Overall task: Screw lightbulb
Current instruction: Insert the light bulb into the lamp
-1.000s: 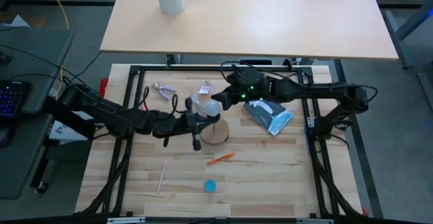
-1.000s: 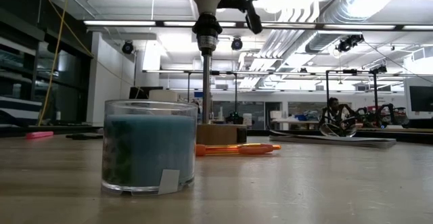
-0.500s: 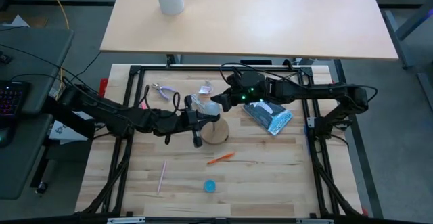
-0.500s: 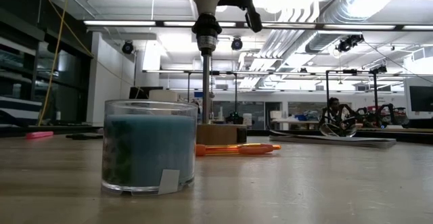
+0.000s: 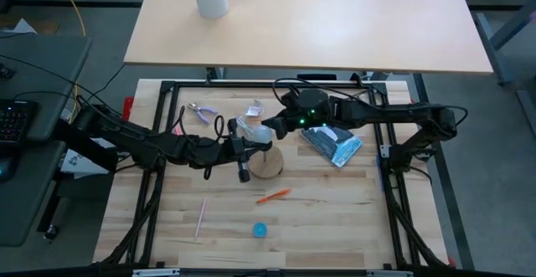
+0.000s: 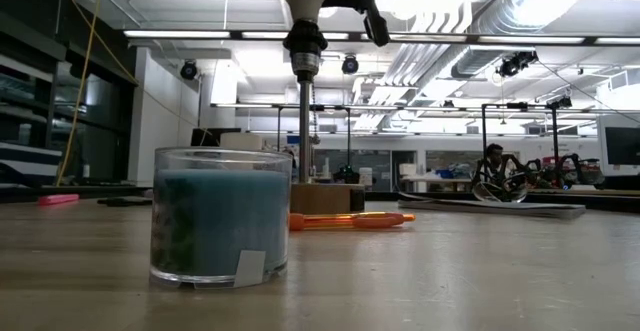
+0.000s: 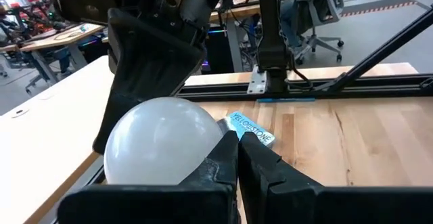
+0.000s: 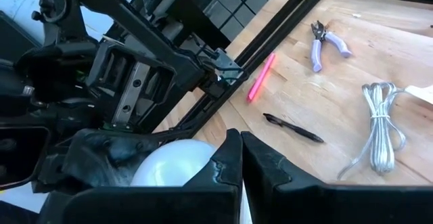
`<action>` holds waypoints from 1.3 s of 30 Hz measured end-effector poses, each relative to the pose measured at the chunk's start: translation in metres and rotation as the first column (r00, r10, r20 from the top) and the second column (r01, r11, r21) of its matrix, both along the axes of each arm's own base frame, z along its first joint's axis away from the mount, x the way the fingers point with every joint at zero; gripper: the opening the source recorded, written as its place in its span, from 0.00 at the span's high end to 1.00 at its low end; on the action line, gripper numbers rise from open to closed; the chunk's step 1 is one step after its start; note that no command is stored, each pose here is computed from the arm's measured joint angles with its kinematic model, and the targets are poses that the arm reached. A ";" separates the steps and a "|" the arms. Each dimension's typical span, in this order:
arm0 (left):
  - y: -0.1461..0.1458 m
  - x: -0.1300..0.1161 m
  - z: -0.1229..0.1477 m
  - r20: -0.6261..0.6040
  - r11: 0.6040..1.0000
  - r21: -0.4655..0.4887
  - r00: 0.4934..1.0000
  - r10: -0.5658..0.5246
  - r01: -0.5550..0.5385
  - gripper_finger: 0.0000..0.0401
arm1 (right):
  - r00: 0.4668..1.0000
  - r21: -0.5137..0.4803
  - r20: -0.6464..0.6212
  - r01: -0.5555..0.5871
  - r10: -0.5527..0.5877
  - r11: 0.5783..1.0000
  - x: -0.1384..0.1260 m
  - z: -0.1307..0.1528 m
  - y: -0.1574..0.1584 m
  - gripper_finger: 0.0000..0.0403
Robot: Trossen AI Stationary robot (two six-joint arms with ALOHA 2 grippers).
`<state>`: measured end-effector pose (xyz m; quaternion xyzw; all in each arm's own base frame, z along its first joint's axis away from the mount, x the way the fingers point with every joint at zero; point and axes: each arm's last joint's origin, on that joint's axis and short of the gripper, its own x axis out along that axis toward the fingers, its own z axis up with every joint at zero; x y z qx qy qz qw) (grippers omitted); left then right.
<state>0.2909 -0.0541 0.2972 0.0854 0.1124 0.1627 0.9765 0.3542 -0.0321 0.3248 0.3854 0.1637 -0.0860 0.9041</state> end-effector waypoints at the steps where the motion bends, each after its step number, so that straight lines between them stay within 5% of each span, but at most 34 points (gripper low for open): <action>1: 0.000 0.000 0.000 -0.001 1.000 0.000 1.000 -0.001 0.001 1.00 | 1.000 0.000 -0.005 -0.001 0.001 1.000 -0.001 0.000 0.001 1.00; 22: 0.015 -0.035 0.001 -0.198 0.983 0.116 0.966 0.166 -0.145 1.00 | 0.990 0.025 -0.123 -0.066 0.068 0.998 -0.030 0.011 0.017 1.00; 29: 0.020 -0.056 0.007 -0.218 0.980 0.062 0.956 0.196 -0.187 1.00 | 0.989 -0.005 -0.147 -0.027 0.026 1.000 -0.035 0.013 0.024 1.00; 34: 0.015 -0.059 0.015 -0.141 0.987 -0.028 0.978 0.152 -0.157 1.00 | 0.987 -0.052 -0.142 0.063 -0.070 0.997 -0.036 0.014 0.012 1.00; 39: -0.003 -0.046 0.017 -0.075 0.996 -0.083 0.997 -0.025 0.019 1.00 | 0.982 -0.054 -0.142 0.118 -0.125 0.991 -0.031 0.008 -0.011 1.00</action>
